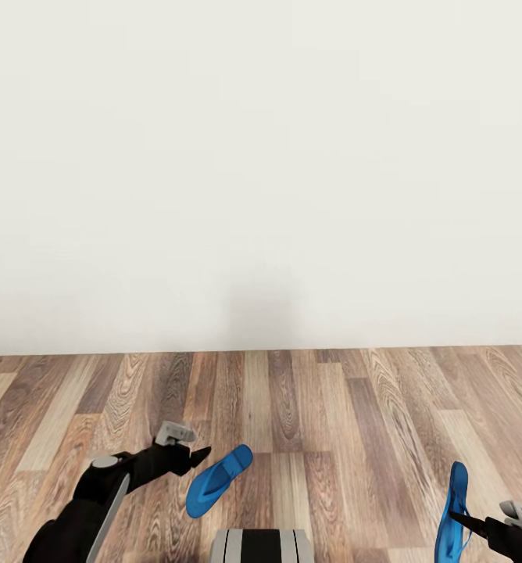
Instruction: In the bedroom, move the book from the bed onto either nightstand, and place the two sandals side by side next to the bed.
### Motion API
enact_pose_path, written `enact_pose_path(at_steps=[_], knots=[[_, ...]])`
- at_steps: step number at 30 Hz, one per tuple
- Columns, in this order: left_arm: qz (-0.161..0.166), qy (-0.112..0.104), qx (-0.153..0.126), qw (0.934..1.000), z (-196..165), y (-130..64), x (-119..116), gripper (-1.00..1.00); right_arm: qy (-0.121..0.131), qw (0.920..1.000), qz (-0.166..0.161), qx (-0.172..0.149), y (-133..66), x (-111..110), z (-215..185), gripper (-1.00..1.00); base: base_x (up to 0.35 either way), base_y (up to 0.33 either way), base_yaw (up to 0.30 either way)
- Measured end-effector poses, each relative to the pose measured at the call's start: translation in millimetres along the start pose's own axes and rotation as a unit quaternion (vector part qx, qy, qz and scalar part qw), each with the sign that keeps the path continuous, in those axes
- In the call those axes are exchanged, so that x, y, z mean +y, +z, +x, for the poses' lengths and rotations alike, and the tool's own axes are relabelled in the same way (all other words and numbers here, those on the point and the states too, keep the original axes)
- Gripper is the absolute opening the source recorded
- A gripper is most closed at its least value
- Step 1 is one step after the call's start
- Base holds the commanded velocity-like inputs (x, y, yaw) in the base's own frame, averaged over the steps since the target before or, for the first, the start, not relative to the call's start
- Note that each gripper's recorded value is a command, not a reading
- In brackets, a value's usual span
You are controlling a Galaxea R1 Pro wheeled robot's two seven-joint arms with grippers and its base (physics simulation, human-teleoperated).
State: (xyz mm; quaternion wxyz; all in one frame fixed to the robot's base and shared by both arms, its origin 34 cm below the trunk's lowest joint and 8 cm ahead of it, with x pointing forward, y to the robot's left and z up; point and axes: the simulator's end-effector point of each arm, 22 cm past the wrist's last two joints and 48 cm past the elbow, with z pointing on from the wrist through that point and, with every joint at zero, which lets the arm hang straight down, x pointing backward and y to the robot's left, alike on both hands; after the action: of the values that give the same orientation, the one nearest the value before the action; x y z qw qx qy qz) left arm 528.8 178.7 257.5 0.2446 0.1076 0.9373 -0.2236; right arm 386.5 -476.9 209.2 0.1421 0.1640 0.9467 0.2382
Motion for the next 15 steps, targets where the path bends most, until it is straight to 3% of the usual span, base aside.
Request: enact_pose_path(at_steps=[5,10,15], knots=[[-0.015,0.032,0.031,0.9989,14,3.9,1,1.0,0.0,1.0,0.0,0.0,0.2,0,0,-1.0,0.0,0.0,0.0],[-0.037,0.045,0.082,0.9949,22,10.1,-2,1.0,0.0,1.0,0.0,0.0,0.2,0,0,-1.0,0.0,0.0,0.0],[-0.06,0.072,0.084,0.992,-10,14.1,6,1.0,0.0,1.0,0.0,0.0,0.1,0,0,-1.0,0.0,0.0,0.0]])
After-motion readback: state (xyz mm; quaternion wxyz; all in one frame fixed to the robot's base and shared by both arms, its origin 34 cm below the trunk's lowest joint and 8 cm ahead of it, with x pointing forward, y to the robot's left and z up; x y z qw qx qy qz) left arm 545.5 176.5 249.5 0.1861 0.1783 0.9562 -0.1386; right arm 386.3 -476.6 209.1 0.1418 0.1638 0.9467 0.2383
